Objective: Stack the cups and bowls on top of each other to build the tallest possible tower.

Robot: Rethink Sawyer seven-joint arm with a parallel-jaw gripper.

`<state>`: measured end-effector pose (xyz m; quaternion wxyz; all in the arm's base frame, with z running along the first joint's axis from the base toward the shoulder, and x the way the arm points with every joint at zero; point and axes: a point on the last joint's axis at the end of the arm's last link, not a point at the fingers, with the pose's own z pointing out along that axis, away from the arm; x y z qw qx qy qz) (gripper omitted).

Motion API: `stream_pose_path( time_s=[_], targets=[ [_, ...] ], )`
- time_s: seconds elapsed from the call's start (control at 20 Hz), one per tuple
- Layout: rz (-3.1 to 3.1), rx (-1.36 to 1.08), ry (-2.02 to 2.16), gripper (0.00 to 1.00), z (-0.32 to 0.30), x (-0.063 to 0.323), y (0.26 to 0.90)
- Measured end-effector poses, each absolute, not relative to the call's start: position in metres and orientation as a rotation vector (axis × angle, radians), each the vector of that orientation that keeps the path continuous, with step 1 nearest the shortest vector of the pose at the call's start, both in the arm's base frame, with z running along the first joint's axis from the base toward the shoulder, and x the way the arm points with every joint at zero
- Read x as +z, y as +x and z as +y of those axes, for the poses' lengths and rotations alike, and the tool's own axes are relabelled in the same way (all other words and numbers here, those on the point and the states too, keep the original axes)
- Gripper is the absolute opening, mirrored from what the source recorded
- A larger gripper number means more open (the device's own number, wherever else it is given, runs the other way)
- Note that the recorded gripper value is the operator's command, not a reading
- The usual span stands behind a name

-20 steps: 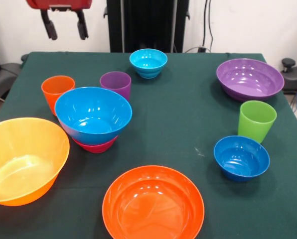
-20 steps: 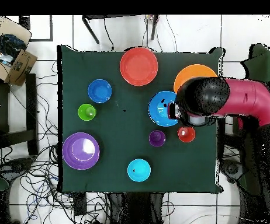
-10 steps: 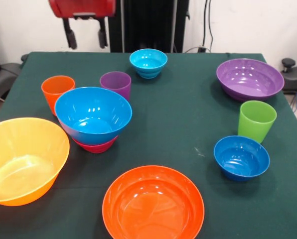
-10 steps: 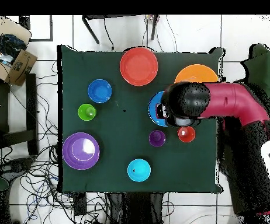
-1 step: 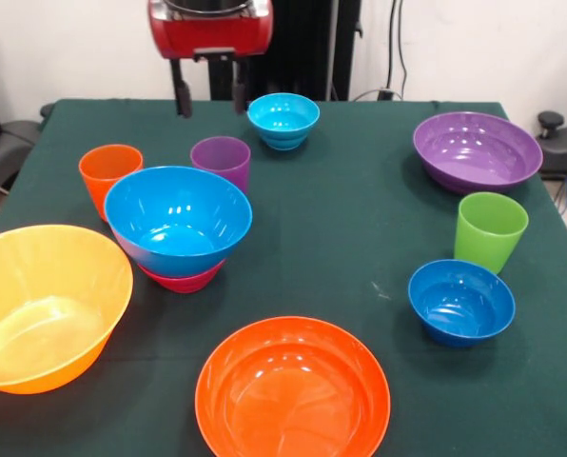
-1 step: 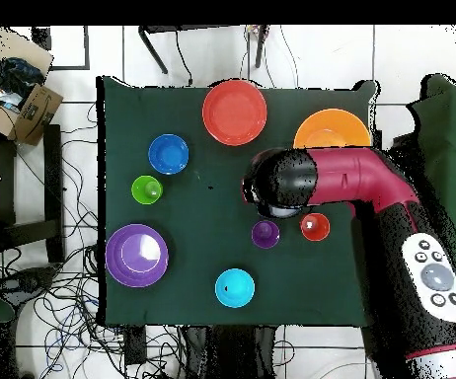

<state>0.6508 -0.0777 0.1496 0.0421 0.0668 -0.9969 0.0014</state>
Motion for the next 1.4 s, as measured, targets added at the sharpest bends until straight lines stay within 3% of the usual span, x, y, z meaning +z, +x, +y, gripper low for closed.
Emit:
stream_pose_path(
  time_s=[1.4],
  targets=[
    [-3.006,0.096,0.173,1.0,-0.07,0.106,0.618]
  ],
)
